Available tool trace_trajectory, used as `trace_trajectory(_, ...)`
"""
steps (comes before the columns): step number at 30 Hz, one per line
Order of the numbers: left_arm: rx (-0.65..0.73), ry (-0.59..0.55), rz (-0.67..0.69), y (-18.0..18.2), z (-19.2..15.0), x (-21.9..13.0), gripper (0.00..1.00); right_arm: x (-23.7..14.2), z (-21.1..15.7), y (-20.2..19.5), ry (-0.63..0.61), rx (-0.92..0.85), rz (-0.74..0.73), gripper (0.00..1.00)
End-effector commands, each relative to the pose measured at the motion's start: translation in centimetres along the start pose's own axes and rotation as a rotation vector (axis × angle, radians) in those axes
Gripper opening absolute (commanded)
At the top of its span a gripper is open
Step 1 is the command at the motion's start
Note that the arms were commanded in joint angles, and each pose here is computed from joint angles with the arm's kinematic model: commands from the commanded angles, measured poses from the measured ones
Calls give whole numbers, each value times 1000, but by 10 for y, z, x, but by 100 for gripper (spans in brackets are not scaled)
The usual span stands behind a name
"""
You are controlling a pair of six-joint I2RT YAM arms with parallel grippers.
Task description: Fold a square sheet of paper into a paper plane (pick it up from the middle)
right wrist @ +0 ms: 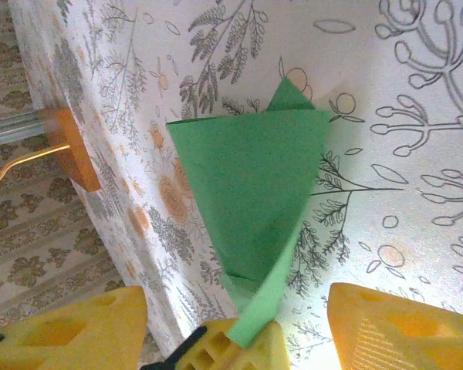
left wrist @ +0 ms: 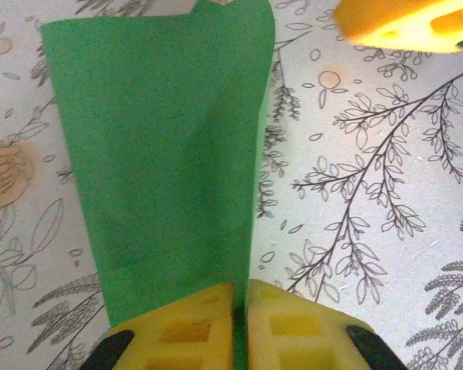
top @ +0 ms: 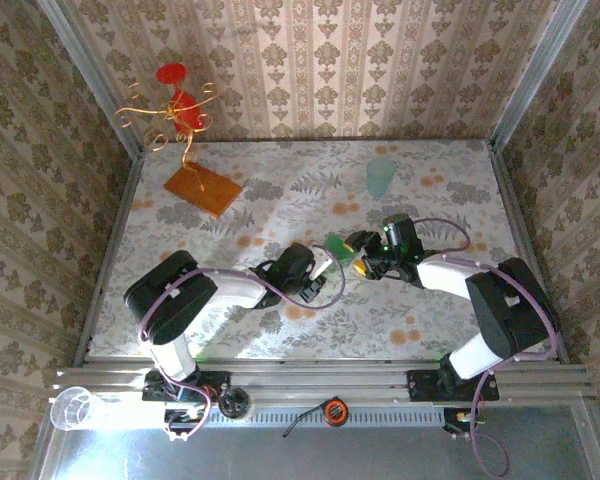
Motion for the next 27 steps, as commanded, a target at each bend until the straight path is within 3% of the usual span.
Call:
trace_trajectory(1, -153, -46, -89, 2, 8, -11, 12, -13, 3, -9, -61, -66, -72, 67)
trace_trajectory(15, -645, 3, -344, 31, 21, -18, 0, -20, 6, -2, -90, -263, -49, 73)
trace_trajectory(27, -859, 108, -457, 37, 26, -10, 0, -6, -1, 9, 9, -457, -27, 78)
Point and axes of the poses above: each hand's point on the last joint's axis, 136 mm out from that joint toward the fingers, its own x axis out along the fingers, its own y axis along the line the jaws close on, z = x × y, the point moved 6 cm from there along -x, back along the fingers, and after that the axes turned 6 degrees about -x, right-handed, at the moved point
